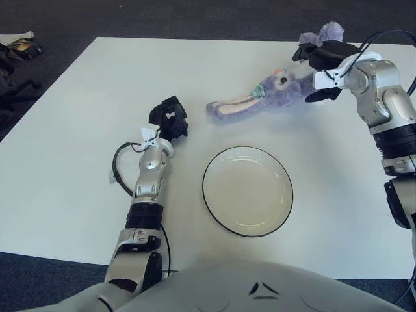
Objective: Put the doll into the plate.
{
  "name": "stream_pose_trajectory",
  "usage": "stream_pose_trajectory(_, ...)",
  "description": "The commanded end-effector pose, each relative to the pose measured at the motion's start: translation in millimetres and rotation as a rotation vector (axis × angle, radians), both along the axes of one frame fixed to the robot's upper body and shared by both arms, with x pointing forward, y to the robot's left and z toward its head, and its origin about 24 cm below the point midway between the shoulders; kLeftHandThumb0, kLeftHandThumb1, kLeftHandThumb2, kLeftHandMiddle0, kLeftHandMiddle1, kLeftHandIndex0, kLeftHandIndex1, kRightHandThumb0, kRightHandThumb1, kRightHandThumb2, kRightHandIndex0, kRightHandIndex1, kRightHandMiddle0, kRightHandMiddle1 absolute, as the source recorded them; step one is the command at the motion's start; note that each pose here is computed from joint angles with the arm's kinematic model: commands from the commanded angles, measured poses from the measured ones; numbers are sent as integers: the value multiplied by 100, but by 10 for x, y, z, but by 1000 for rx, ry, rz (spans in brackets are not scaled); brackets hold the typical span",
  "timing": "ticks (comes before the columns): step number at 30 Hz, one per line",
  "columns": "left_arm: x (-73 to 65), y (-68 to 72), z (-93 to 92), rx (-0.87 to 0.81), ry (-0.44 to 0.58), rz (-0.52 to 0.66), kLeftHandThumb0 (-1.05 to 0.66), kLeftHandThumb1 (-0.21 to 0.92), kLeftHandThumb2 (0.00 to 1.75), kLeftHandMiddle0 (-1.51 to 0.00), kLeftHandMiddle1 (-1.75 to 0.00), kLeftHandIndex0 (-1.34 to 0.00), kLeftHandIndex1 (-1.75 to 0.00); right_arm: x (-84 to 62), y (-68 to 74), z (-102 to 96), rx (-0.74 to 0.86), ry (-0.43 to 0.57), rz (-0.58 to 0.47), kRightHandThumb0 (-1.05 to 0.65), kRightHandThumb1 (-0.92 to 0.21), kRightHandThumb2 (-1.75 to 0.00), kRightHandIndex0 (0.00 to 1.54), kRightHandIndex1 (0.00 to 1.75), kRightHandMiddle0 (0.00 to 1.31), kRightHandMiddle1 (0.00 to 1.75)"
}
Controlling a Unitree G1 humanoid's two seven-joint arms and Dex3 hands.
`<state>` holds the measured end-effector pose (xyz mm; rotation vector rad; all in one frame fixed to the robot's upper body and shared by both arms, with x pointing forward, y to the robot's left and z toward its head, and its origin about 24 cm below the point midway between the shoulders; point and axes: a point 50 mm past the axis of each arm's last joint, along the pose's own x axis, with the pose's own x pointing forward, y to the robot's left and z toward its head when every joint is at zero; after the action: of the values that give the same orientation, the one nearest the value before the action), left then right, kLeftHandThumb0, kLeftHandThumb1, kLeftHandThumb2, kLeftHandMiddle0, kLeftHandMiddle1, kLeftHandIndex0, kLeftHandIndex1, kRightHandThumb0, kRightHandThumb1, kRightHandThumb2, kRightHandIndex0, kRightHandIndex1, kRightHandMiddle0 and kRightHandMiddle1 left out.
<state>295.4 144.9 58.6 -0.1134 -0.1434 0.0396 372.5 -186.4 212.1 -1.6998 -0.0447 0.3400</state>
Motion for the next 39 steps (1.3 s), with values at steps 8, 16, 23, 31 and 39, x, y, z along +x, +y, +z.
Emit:
stream_pose_trajectory(8, -149, 16, -315, -21, 108, 6, -50, 71, 96, -133, -175, -106, -175, 161, 12, -16, -13, 4, -23, -55, -27, -101, 14, 77, 0, 83)
stream_pose_trajectory(16, -149, 7, -322, -20, 111, 9, -50, 71, 95, -133, -175, -106, -175, 244, -25, -69, -30, 6, -35, -52, -25, -103, 15, 76, 0, 82)
stream_pose_trajectory(23, -150, 4, -323, -24, 112, 13, -50, 70, 96, -133, -175, -106, -175, 315, -11, -112, -66, 6, -38, -50, -24, -104, 15, 75, 0, 82)
stream_pose_trajectory(31, -157, -3, -325, -32, 115, 13, -50, 69, 96, -134, -175, -107, -175, 378, -15, -201, -62, 26, -69, -54, -28, -101, 14, 70, 0, 77)
stream_pose_trajectory(39, -165, -8, -326, -27, 119, 13, -50, 69, 96, -134, -175, -108, -175, 412, -9, -306, -46, 39, -83, -45, -24, -106, 15, 66, 0, 72)
